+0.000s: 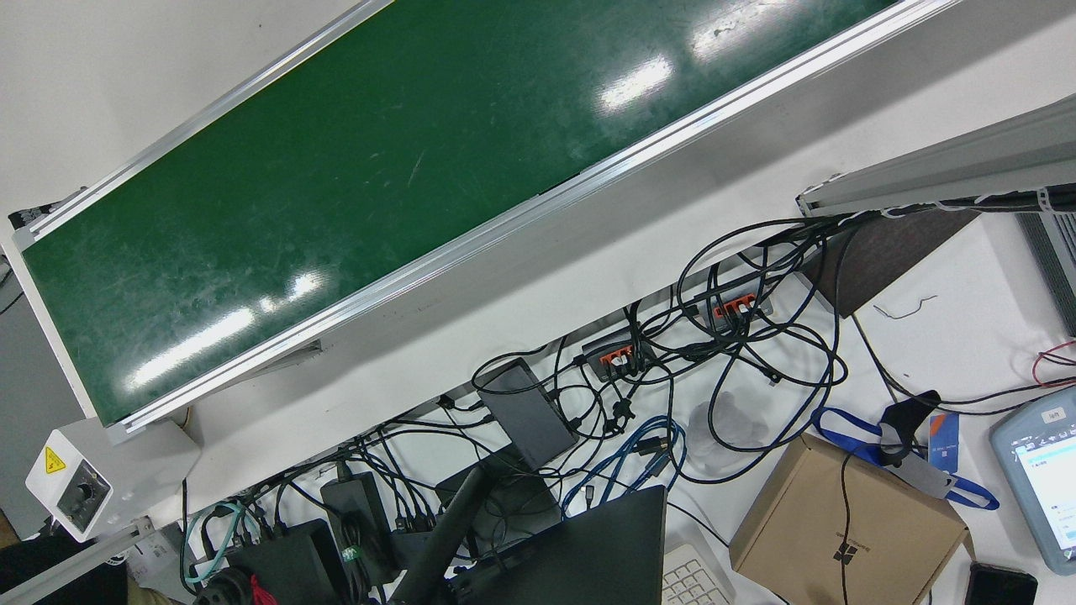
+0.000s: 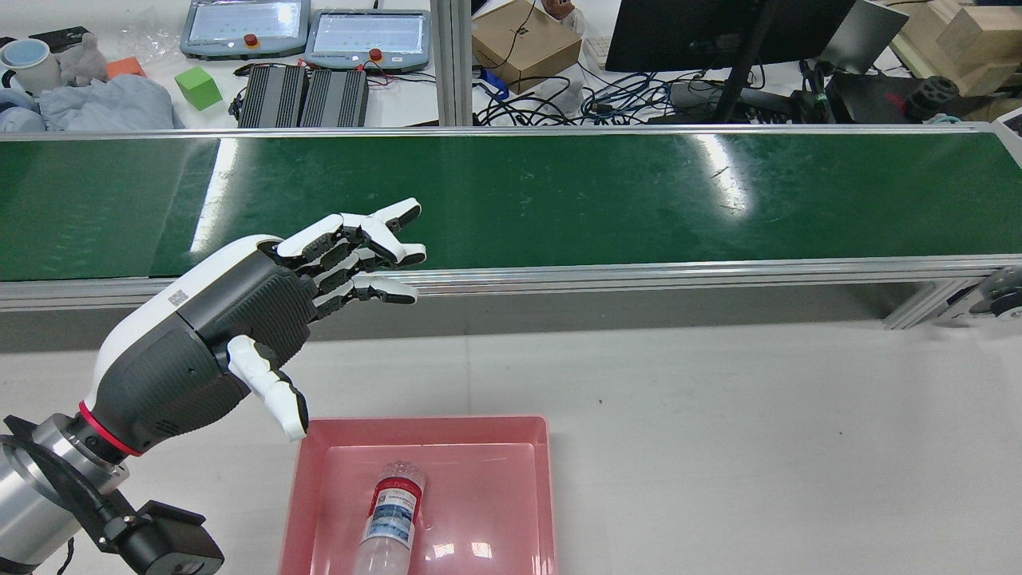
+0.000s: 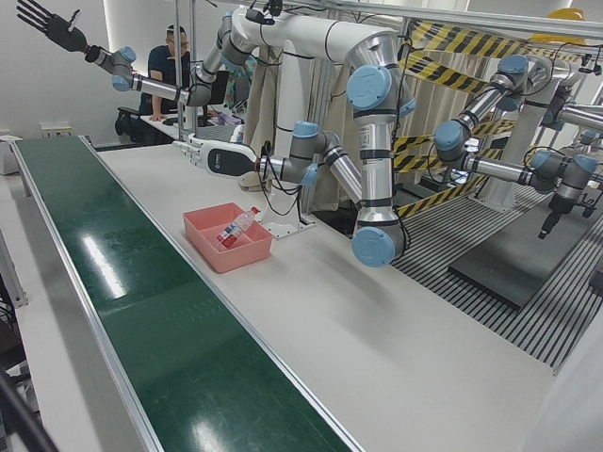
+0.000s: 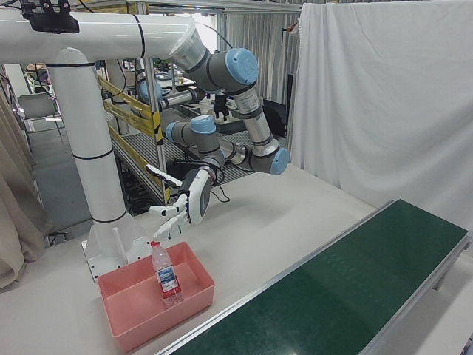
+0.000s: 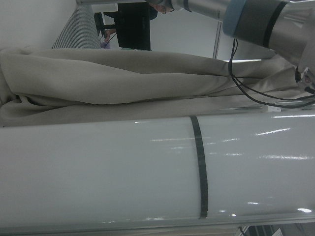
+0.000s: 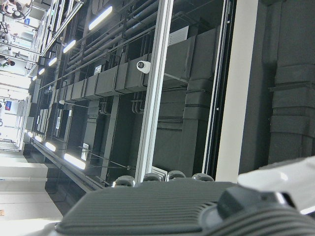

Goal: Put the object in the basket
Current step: 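Lower the bottle into the pink basket and open the left hand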

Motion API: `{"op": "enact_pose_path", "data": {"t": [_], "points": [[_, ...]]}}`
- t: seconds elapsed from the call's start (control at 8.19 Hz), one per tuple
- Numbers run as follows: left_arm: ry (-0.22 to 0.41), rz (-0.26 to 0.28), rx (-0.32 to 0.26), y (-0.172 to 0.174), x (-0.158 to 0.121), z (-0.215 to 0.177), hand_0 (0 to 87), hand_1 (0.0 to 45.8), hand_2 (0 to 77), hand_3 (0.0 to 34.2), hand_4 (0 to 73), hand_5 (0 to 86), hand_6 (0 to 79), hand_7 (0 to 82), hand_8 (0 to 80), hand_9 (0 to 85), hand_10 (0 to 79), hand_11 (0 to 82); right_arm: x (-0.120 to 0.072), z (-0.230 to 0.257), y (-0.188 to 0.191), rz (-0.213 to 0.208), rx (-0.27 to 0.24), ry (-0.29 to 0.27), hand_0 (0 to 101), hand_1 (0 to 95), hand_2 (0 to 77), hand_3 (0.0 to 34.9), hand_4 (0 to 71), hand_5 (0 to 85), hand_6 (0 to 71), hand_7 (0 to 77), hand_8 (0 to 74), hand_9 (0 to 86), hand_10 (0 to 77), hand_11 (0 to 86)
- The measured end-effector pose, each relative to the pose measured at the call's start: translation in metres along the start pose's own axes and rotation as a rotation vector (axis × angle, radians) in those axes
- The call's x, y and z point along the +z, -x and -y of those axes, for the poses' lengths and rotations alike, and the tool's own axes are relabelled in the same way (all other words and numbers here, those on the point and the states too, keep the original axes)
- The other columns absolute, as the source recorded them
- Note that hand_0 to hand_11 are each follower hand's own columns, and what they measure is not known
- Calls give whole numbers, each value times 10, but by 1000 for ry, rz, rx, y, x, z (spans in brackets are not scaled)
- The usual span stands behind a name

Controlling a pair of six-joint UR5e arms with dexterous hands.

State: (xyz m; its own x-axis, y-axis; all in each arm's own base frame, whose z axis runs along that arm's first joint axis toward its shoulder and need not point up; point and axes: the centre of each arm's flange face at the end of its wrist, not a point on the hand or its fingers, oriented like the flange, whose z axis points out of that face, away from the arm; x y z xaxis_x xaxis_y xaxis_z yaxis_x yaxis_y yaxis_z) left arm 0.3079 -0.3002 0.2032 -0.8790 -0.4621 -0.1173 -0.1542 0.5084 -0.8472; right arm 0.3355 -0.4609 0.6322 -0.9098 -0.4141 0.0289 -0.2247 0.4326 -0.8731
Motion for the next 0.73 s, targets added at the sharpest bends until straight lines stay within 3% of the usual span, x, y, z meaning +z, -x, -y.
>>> {"op": "enact_pose_path", "data": {"t": [0.73], "points": [[1, 3, -7, 0, 0, -1, 492, 11, 11, 4, 93, 425, 87, 71, 125, 142, 147, 213, 0, 0, 0, 0, 0, 0, 3, 0, 5, 1, 5, 0, 0, 5, 0, 0, 0, 0]]}}
